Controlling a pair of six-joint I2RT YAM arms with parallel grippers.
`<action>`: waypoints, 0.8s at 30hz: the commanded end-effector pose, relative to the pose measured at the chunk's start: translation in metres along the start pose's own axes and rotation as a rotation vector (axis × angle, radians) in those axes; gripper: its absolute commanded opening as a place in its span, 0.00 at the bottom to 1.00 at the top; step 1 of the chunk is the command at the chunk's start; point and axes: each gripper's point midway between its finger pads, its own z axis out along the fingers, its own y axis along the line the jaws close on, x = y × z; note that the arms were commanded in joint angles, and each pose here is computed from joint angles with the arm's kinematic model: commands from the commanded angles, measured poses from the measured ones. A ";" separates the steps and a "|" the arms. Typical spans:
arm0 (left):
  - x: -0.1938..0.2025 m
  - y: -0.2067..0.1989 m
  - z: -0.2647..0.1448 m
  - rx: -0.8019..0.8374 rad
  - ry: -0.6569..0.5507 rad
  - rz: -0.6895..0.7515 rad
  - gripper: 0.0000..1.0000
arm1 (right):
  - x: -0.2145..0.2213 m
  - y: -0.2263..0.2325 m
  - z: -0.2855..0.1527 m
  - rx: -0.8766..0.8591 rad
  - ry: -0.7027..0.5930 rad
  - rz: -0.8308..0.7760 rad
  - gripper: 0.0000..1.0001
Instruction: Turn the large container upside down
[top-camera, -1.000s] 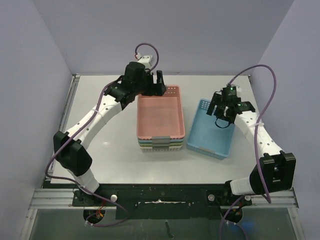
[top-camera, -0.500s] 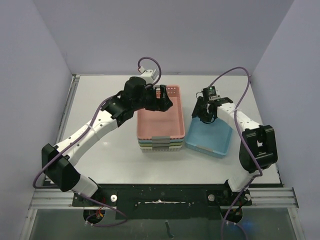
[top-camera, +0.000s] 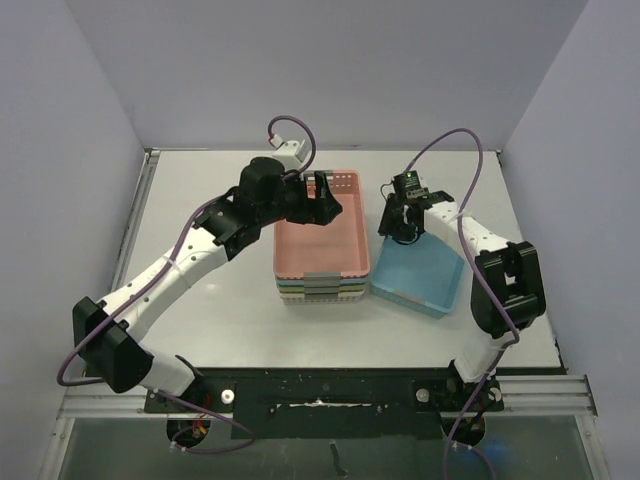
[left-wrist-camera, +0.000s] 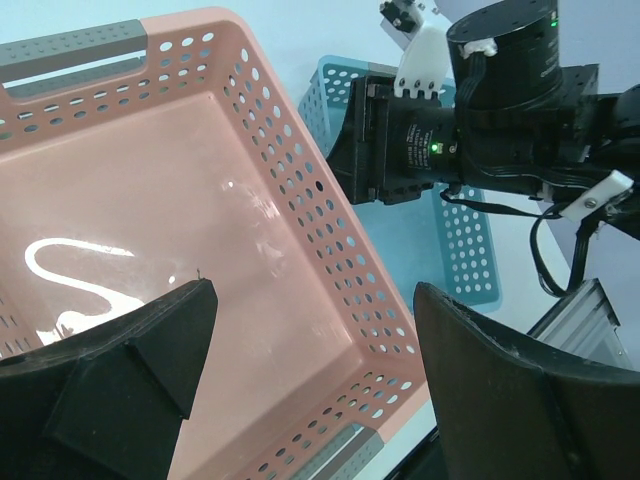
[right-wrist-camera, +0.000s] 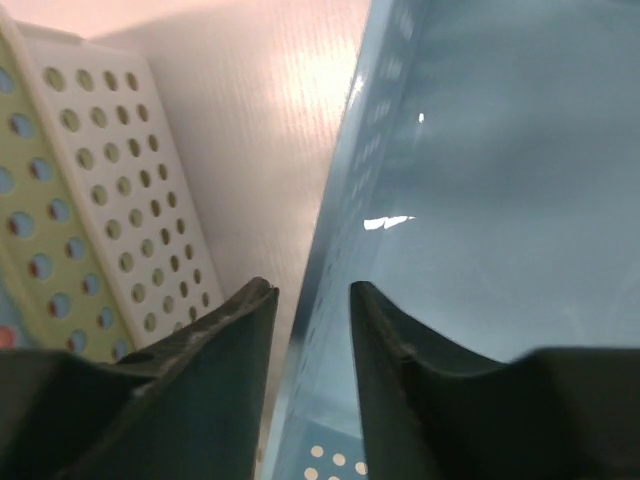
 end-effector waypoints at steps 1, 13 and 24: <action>-0.023 -0.012 -0.015 0.045 -0.091 -0.002 0.80 | -0.019 -0.009 -0.004 0.057 -0.045 -0.060 0.28; -0.021 -0.029 -0.022 0.130 -0.111 0.005 0.80 | -0.088 0.032 -0.083 -0.290 -0.218 -0.063 0.00; -0.022 -0.029 -0.018 0.123 -0.115 0.003 0.80 | -0.116 0.068 -0.183 -0.978 -0.308 0.095 0.00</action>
